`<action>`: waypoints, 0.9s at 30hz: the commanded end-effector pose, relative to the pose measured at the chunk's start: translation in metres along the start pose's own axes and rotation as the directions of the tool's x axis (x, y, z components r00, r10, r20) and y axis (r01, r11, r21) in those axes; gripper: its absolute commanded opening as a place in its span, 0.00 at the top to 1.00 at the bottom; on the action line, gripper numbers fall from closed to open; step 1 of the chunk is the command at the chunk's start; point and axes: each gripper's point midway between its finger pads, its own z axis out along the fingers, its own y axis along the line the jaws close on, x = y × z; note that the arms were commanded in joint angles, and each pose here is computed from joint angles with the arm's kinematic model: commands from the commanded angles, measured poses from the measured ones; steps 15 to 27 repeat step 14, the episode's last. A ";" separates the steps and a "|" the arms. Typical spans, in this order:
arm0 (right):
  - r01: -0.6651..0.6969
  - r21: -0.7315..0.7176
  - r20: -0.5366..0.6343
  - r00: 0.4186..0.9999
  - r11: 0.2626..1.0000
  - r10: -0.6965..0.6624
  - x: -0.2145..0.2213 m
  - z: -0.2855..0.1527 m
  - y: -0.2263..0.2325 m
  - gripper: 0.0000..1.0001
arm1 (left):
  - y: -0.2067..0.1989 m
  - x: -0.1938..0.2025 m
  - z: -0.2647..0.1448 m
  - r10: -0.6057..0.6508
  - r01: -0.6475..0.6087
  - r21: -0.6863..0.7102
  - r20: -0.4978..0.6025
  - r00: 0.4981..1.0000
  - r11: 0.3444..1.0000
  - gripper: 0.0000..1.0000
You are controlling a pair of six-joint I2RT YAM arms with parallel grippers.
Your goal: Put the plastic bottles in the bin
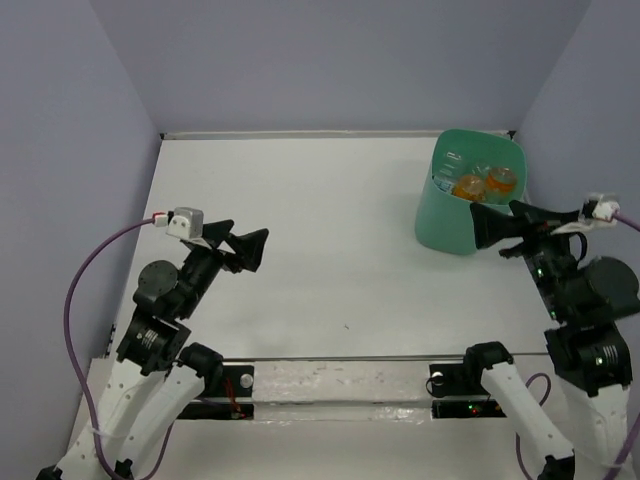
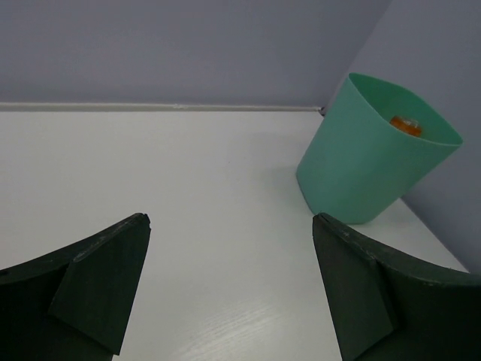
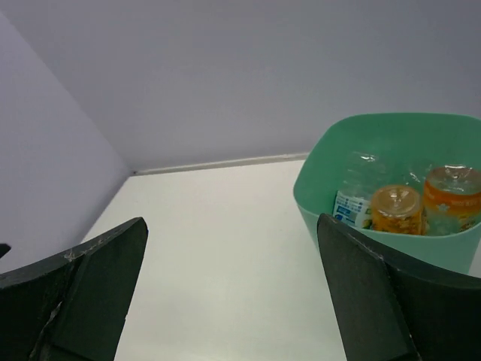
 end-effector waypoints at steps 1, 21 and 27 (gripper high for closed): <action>-0.025 -0.198 0.038 0.999 0.980 0.033 0.005 -0.052 0.031 0.00 | -0.011 -0.050 -0.011 -0.031 0.026 0.029 0.186 0.982 0.999 0.01; 0.007 -0.192 0.239 0.970 0.981 0.040 0.000 -0.124 0.020 0.00 | -0.018 -0.102 -0.028 -0.086 0.087 0.008 0.292 0.953 0.996 0.01; 0.007 -0.192 0.239 0.970 0.981 0.040 0.000 -0.124 0.020 0.00 | -0.018 -0.102 -0.028 -0.086 0.087 0.008 0.292 0.953 0.996 0.01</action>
